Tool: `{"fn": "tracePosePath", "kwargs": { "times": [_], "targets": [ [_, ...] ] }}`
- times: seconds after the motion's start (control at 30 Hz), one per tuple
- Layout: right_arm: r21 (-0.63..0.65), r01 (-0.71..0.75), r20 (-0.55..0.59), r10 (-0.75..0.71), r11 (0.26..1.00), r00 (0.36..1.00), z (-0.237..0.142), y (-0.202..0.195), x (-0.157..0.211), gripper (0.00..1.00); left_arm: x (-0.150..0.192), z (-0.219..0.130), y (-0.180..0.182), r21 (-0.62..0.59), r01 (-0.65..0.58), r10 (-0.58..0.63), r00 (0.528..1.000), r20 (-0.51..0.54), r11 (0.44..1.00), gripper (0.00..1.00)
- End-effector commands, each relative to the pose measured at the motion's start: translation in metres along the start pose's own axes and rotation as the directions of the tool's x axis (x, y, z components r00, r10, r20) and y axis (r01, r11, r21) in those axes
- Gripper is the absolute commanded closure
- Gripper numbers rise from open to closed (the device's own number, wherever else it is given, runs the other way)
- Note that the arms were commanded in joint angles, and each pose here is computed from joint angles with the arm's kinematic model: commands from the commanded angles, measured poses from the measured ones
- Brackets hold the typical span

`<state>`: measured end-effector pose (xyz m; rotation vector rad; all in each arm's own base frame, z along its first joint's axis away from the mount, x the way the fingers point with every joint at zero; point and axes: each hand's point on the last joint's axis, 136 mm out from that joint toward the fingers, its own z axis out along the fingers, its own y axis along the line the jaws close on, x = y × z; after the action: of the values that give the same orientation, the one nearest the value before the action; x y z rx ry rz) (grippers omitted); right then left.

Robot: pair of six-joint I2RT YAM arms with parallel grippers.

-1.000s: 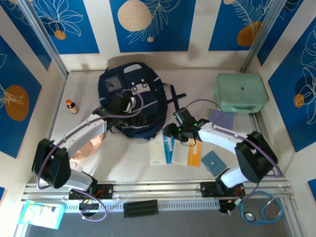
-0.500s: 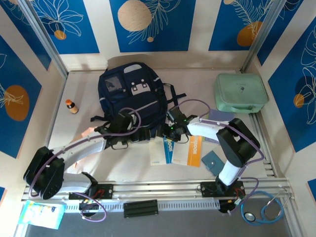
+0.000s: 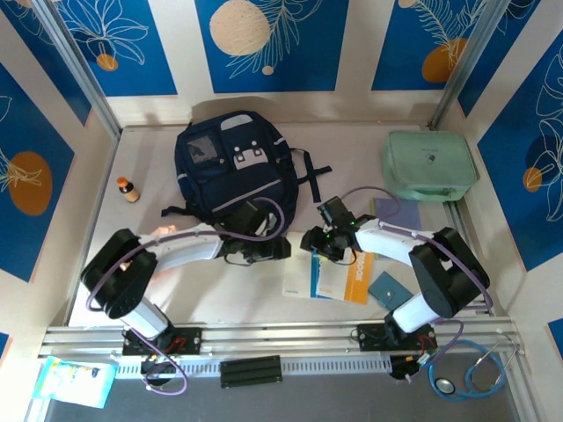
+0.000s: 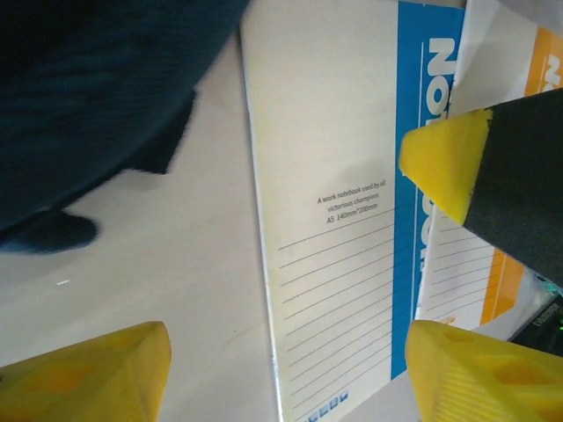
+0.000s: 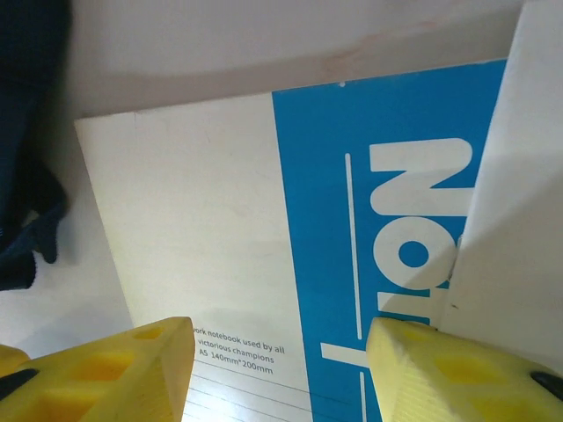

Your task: Pack books, pencil case, and school supplies into a backpack

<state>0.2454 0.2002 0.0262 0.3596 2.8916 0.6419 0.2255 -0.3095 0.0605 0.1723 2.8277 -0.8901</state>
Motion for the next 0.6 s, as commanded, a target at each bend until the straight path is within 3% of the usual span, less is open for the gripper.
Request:
{"fn": "tracePosePath", "kwargs": {
  "times": [0.0, 0.3, 0.57],
  "targets": [
    [0.072, -0.003, -0.032, 0.005, 0.997, 0.999, -0.006, -0.023, 0.012, 0.43, 0.010, 0.009, -0.009, 0.008, -0.036, 0.037, 0.997, -0.071, 0.999, 0.38],
    [0.055, -0.021, -0.024, 0.022, 0.998, 0.999, -0.009, -0.020, 0.006, 0.43, 0.010, 0.040, -0.011, -0.017, -0.017, 0.015, 0.992, -0.127, 1.000, 0.60],
    [0.076, -0.042, -0.078, 0.048, 0.996, 0.996, 0.004, -0.027, 0.015, 0.43, 0.012, 0.051, -0.015, 0.014, -0.003, 0.005, 0.988, -0.156, 1.000, 0.62]
  ]
}}
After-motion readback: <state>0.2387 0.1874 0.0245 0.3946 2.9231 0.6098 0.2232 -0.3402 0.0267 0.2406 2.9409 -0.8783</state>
